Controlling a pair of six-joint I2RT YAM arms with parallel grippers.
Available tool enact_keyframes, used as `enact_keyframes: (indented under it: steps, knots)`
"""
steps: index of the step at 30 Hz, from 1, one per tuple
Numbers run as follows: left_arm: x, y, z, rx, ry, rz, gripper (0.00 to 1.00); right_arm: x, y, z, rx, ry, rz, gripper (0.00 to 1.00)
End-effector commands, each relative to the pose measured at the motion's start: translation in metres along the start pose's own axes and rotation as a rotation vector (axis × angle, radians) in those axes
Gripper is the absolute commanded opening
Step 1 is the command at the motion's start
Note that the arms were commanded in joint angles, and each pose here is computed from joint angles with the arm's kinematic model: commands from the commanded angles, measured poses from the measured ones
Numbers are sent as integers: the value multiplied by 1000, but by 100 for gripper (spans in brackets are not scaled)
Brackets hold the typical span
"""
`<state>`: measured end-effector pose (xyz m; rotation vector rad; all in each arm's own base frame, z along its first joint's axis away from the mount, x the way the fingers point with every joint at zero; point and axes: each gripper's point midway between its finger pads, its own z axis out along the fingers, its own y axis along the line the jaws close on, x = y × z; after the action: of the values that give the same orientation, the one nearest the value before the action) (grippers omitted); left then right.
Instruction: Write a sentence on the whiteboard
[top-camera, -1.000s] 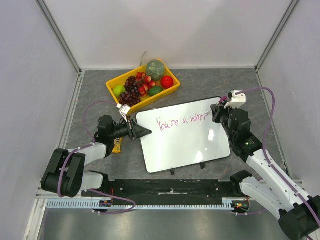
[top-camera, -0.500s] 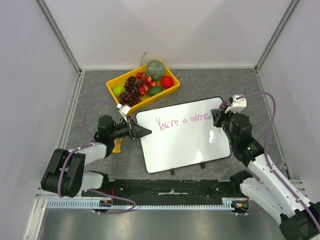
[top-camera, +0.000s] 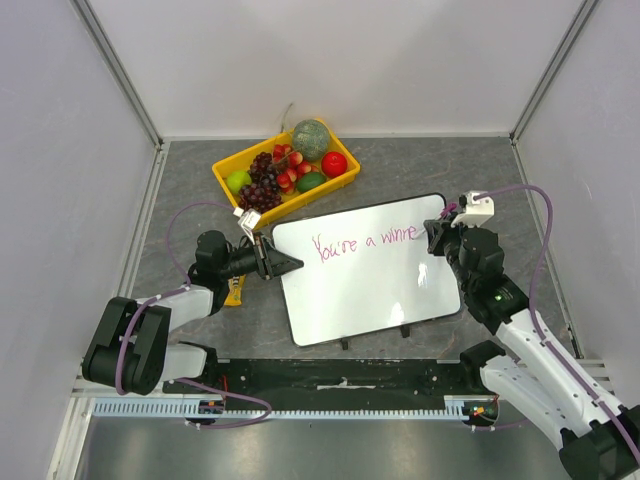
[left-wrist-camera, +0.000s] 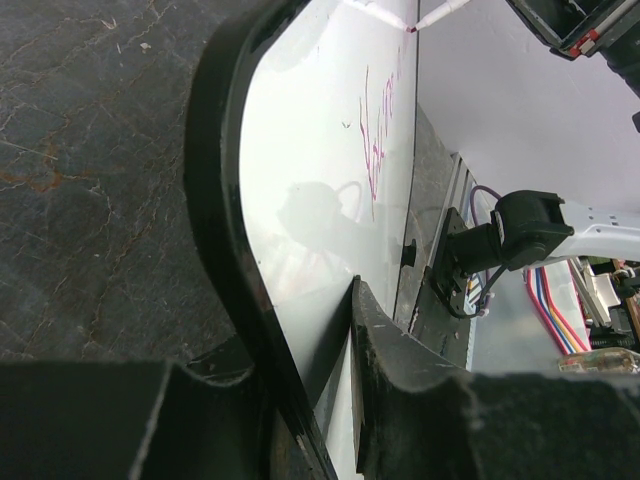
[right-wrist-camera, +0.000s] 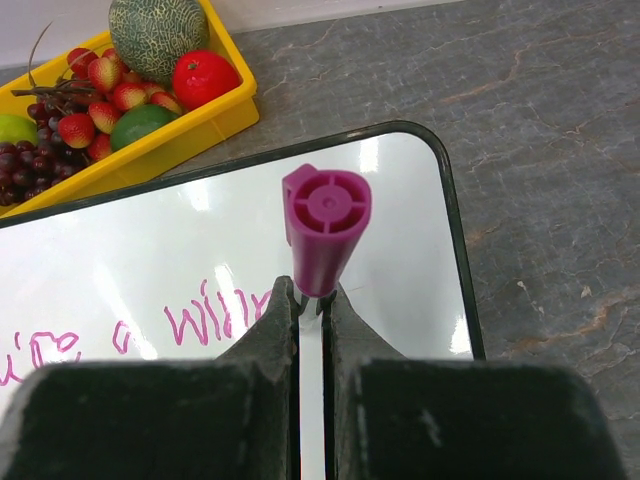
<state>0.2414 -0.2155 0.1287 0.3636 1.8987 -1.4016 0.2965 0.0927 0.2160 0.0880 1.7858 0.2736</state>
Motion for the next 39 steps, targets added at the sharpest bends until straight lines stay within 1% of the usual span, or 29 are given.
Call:
enact_keyframes:
  steps: [1, 15, 35, 36, 39]
  knots:
    - [19, 16, 2, -39, 49, 120, 2, -13, -7, 1, 50, -15, -25, 0]
    - [19, 16, 2, -41, 49, 122, 2, -67, -1, -17, 37, -165, 28, 0]
    - [18, 16, 2, -39, 49, 123, 2, -64, 5, 2, 34, -135, 0, 0]
    - [19, 16, 2, -38, 51, 120, 2, -70, 7, 4, 27, -156, 7, 0]
    - [19, 16, 2, -41, 49, 122, 2, -67, 8, 7, 27, -148, 5, 0]
